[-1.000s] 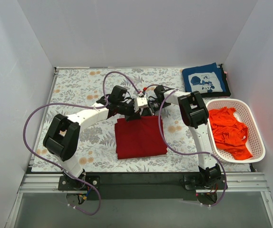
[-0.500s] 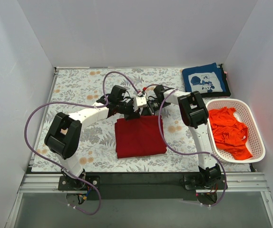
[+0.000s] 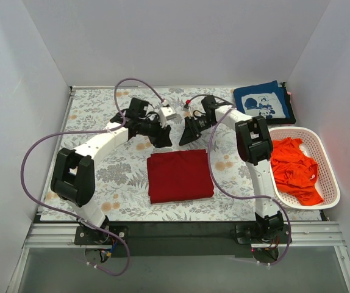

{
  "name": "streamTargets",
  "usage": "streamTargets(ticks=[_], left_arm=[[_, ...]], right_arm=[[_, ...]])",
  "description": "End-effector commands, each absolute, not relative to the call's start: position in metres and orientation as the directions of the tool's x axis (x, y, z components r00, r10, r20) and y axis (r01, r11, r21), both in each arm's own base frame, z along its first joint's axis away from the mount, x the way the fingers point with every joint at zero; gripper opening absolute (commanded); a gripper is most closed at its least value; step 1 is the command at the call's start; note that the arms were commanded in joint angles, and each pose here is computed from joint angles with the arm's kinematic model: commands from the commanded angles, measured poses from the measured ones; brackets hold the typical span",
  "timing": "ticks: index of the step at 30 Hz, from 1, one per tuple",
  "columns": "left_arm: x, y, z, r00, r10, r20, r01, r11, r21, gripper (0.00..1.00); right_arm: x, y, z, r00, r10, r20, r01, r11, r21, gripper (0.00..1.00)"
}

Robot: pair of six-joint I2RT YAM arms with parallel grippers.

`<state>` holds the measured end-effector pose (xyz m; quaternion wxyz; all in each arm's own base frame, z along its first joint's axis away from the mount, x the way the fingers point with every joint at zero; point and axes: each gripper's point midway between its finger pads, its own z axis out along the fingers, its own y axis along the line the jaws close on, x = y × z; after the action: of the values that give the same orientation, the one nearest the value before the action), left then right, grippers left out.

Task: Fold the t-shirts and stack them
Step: Fold the tshirt

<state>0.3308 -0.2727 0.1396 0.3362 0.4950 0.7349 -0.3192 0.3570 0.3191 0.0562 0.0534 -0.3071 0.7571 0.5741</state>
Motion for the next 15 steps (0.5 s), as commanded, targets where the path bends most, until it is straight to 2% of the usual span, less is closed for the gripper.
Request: streamTargets(ticks=[1, 3, 8, 15], left_arm=[[0.332, -0.237, 0.158, -0.517, 0.399, -0.758, 0.835, 0.432, -0.342, 0.40], [0.337, -0.227, 0.152, -0.572, 0.375, -0.730, 0.795, 0.475, -0.378, 0.41], [0.350, -0.215, 0.127, -0.699, 0.355, -0.620, 0.701, 0.509, -0.499, 0.43], [0.368, -0.205, 0.092, -0.825, 0.291, -0.484, 0.557, 0.566, -0.608, 0.47]], right_arm=[[0.396, 0.308, 0.116, -0.728, -0.351, -0.589, -0.672, 0.197, 0.714, 0.61], [0.412, 0.291, 0.125, -0.720, -0.322, -0.615, -0.689, 0.233, 0.686, 0.65], [0.427, 0.254, 0.122, -0.678, -0.336, -0.654, -0.735, 0.313, 0.602, 0.65], [0.395, 0.236, 0.101, -0.677, -0.424, -0.601, -0.734, 0.333, 0.592, 0.66]])
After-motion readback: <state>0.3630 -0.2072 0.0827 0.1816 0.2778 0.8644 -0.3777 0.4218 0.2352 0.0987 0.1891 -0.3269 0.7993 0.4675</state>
